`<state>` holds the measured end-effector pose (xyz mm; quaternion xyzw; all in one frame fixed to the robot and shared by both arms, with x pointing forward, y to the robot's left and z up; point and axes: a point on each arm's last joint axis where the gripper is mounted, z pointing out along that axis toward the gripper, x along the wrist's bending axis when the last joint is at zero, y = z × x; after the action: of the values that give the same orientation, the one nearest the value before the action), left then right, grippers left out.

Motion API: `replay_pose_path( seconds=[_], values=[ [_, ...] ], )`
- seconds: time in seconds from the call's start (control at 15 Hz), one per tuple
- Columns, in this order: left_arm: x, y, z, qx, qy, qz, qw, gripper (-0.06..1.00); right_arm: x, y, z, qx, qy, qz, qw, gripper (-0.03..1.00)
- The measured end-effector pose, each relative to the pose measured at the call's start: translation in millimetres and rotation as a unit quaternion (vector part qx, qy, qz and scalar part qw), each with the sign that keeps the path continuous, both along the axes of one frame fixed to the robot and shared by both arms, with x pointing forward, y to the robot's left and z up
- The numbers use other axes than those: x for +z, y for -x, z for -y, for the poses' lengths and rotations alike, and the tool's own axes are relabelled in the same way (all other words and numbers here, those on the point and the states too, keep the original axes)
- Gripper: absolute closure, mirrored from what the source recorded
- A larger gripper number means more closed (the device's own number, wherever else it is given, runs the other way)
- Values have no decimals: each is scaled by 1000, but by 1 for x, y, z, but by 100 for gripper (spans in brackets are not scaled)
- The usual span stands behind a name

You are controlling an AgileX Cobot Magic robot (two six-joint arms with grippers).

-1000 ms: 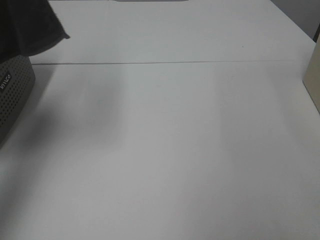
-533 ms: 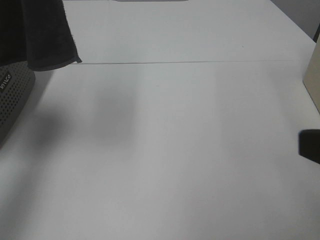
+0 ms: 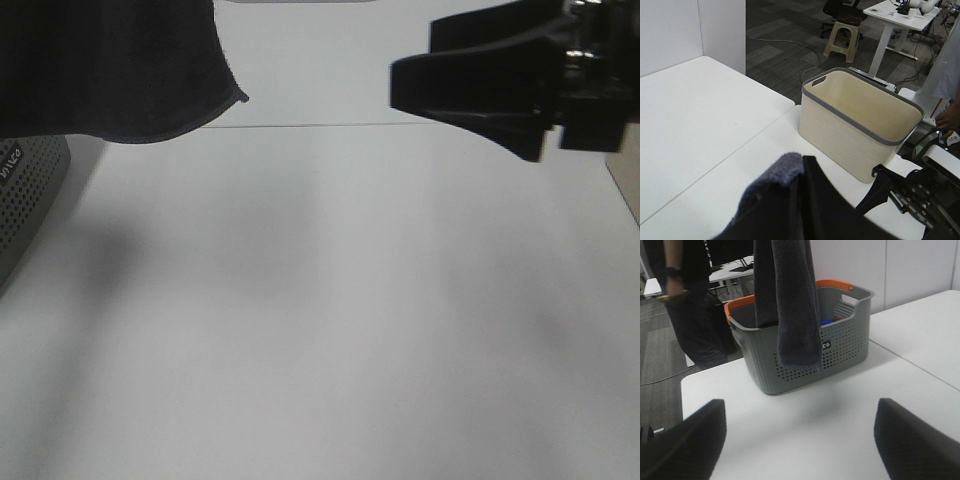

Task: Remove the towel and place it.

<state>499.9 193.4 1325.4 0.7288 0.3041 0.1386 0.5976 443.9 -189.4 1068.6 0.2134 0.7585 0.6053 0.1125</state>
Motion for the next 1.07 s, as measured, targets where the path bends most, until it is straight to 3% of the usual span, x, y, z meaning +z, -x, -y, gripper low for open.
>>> replay_pose_path(
  seconds=[0.2, 0.6, 0.8, 1.07],
  values=[
    [-5, -8, 1, 0, -2, -9, 1000, 94, -4, -38, -56, 60, 20, -14, 998, 19],
    [-6, -8, 1, 0, -1, -10, 1000, 94, -21, -84, -134, 135, 52, -31, 989, 19],
    [-7, -7, 2, -8, -8, -17, 1000, 94, -27, -96, -142, 130, 59, -45, 989, 19],
    [-11, -7, 0, 0, -26, -31, 999, 94, -32, -92, -134, 134, 144, -47, 979, 19]
  ],
)
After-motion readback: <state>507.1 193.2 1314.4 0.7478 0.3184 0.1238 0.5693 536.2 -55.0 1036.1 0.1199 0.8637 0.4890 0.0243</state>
